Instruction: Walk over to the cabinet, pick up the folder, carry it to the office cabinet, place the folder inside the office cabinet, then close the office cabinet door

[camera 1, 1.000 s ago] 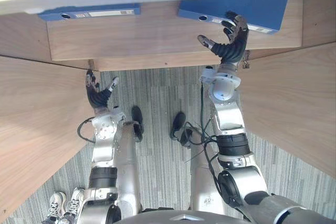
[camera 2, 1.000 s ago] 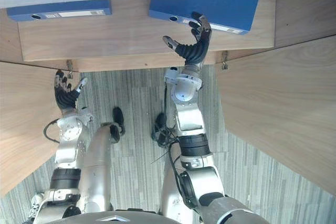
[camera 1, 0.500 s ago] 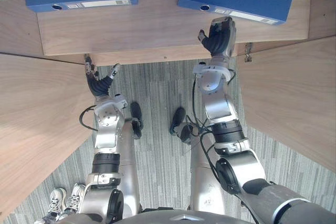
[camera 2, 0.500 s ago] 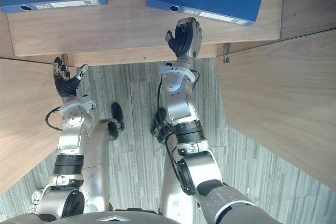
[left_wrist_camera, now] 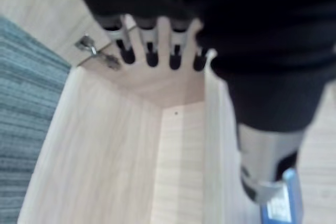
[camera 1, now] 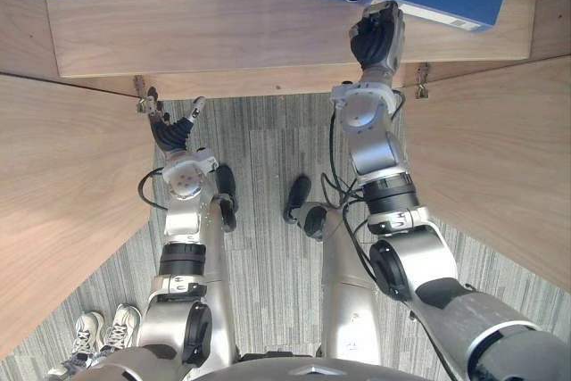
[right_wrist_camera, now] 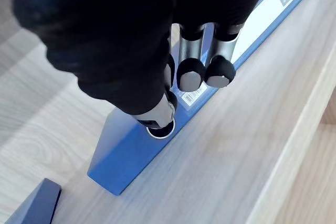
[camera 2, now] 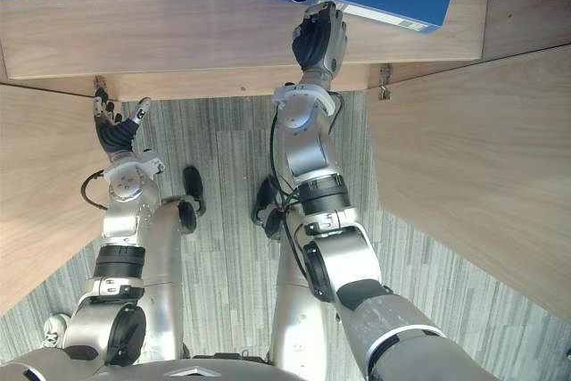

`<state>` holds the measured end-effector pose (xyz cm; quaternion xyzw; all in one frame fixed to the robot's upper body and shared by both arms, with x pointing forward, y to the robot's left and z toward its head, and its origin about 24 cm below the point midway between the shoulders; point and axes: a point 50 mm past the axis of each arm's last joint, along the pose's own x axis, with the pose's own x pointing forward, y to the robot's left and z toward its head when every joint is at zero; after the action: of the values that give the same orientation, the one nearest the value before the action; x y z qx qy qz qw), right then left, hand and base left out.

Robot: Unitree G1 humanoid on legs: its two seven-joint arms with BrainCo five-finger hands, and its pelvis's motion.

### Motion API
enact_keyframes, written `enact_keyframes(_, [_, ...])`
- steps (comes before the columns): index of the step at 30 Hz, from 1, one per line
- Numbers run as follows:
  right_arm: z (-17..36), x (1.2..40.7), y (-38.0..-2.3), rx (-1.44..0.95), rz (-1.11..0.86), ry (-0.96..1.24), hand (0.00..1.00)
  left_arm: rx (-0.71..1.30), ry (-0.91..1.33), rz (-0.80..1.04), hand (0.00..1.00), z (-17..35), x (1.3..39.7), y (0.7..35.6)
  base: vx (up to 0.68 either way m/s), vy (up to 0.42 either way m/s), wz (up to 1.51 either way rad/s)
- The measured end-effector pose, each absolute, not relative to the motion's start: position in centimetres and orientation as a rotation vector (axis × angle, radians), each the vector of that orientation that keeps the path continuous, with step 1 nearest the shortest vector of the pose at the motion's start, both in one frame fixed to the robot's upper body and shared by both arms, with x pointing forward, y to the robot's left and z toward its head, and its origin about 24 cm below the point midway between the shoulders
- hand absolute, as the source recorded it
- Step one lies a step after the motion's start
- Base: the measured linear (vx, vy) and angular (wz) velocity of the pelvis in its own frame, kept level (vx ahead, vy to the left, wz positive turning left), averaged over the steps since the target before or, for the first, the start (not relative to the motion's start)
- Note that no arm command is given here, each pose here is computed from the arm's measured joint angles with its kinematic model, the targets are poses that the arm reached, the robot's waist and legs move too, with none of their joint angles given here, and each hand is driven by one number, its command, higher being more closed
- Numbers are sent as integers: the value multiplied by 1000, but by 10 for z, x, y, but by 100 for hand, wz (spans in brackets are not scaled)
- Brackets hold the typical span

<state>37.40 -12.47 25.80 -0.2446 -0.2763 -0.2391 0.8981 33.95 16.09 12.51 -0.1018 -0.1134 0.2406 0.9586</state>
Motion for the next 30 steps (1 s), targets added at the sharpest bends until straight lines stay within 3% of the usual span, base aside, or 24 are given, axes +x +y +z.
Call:
enact_keyframes(11, [293,389,-113,-401,-436,-574,100,-271,-231,432,0,143,361,149,-44,8,-2])
enact_keyframes(20, [324,394,-101,-330,-391,-610,100,-327,-327,370,0,202,389,141,-53,11,-1])
enact_keyframes(30, [349,398,-111,-356,-411,-628,100,-425,-333,295,0,231,402,127,-40,15,5])
